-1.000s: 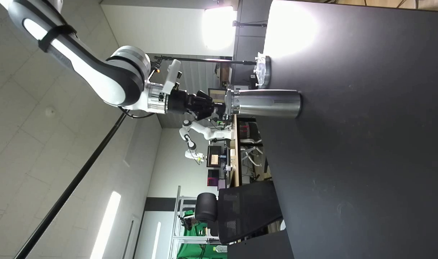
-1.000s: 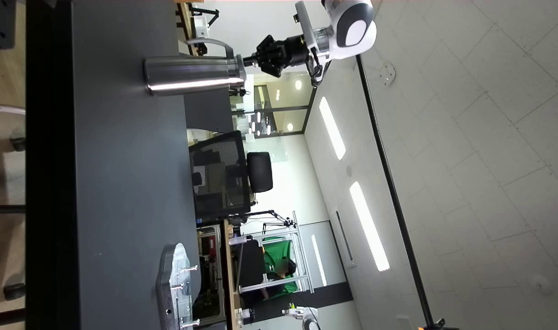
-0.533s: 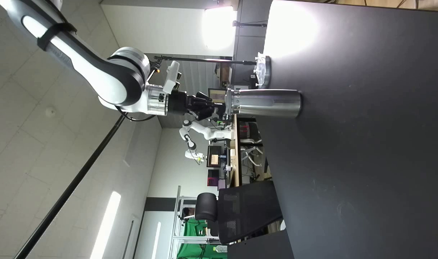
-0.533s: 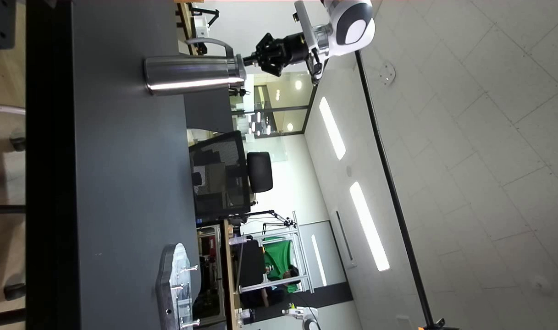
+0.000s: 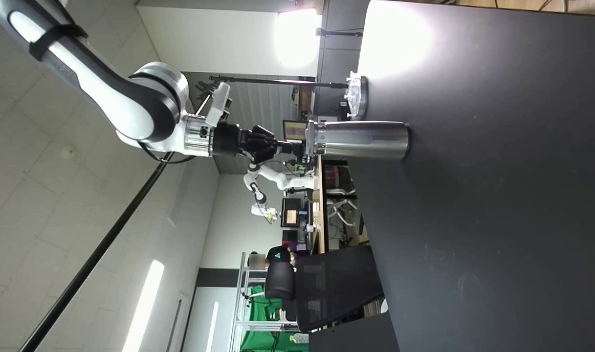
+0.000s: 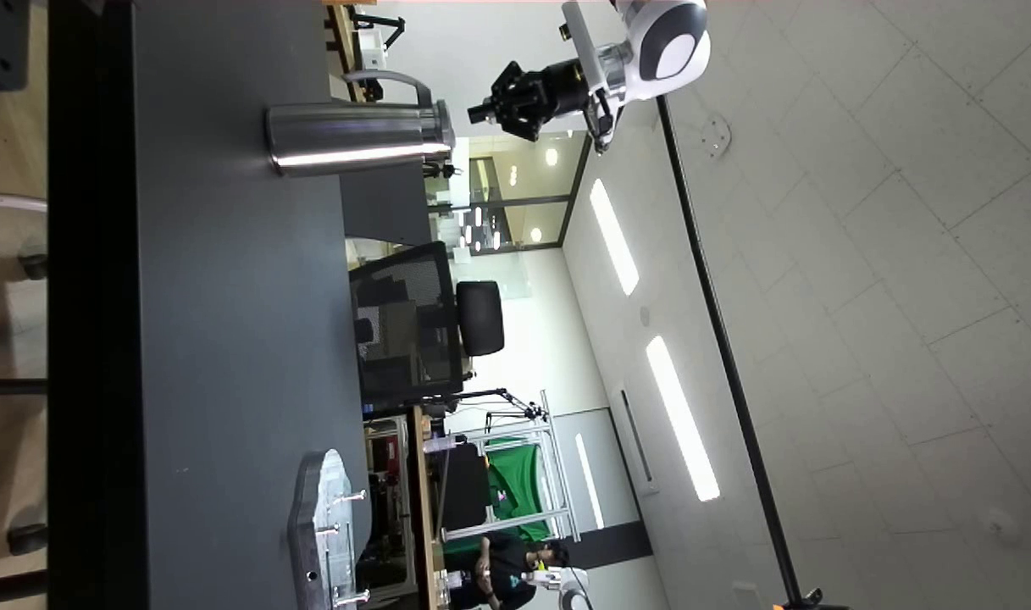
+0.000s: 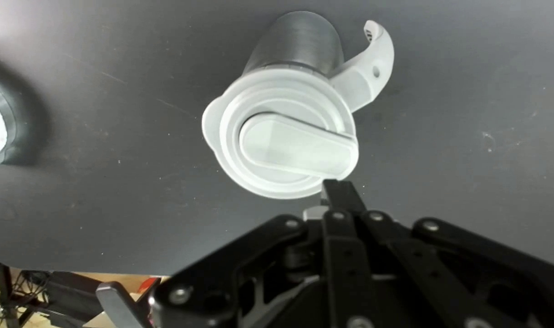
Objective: Close the lid on the thermos flask
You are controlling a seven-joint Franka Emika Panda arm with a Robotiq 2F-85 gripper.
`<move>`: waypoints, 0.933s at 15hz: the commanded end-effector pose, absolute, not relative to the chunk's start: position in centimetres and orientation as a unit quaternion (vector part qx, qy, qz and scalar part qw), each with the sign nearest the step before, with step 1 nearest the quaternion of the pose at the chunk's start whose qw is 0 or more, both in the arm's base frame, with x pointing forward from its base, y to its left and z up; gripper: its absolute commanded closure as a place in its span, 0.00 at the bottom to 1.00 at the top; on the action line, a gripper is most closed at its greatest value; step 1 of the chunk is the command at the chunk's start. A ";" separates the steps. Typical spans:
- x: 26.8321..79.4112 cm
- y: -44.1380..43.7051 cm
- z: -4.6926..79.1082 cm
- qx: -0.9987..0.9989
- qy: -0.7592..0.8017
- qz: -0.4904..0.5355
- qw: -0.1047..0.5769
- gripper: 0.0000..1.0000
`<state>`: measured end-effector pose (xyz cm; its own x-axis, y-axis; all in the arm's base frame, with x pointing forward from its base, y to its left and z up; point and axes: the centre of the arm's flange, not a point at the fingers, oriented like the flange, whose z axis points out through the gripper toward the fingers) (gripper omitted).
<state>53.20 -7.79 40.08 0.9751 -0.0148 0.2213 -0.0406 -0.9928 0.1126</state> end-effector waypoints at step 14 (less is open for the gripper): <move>49.8 -6.6 44.4 0.996 0.021 0.028 0.079 0.18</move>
